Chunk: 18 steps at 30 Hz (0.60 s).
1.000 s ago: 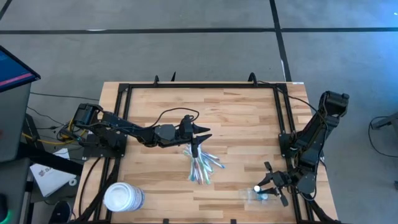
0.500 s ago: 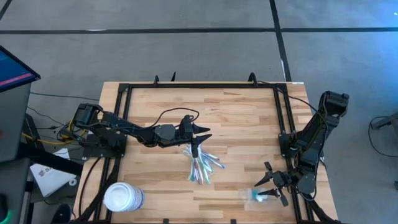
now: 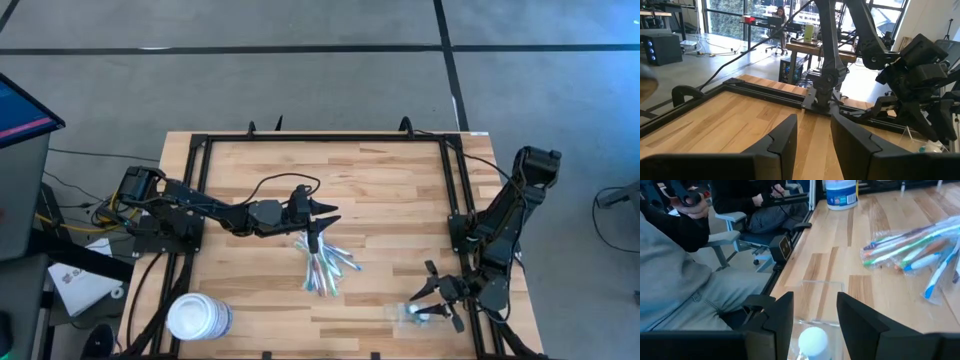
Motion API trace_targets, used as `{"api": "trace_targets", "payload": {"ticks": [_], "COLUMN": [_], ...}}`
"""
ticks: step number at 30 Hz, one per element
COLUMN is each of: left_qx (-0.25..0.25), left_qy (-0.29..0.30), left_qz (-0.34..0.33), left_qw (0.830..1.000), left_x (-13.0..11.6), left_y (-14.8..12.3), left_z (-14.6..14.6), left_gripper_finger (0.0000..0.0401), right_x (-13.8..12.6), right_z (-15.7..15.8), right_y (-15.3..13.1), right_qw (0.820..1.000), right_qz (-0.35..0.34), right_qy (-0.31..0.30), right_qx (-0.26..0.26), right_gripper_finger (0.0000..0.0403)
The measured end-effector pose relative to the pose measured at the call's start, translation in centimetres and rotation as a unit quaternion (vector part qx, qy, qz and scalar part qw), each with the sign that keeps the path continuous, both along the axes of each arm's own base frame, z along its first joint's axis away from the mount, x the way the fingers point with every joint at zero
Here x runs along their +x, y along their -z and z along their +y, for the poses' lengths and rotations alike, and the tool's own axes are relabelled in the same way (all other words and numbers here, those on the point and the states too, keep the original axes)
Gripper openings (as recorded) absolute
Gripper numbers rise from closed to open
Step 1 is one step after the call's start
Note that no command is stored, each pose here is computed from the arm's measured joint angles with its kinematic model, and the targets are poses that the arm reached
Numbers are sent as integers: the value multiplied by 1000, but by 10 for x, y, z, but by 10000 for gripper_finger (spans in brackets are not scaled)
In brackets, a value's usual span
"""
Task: Pick & Place toothbrushing station
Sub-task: Put the purple toothbrush into the transparent organizer
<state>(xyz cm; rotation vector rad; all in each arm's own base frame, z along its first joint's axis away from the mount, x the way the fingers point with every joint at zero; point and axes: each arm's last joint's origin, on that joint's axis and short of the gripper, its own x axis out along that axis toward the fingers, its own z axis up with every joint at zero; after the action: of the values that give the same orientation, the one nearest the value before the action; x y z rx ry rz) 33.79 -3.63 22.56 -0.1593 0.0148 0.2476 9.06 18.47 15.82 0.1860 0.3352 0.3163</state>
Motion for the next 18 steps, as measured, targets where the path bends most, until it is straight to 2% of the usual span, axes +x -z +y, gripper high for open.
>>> {"api": "trace_targets", "payload": {"ticks": [7,18], "left_qx": [0,-8], "left_qy": [0,7], "left_qz": [1,23], "left_qw": [1000,1000], "left_x": [0,0], "left_y": [0,5], "left_z": [0,0], "left_gripper_finger": [113,113], "right_x": [6,28], "right_z": [-9,-36], "right_y": [-14,-37], "right_qw": [999,995], "right_qz": [-17,-63], "right_qy": [19,76], "right_qx": [23,15], "right_gripper_finger": [138,114]}}
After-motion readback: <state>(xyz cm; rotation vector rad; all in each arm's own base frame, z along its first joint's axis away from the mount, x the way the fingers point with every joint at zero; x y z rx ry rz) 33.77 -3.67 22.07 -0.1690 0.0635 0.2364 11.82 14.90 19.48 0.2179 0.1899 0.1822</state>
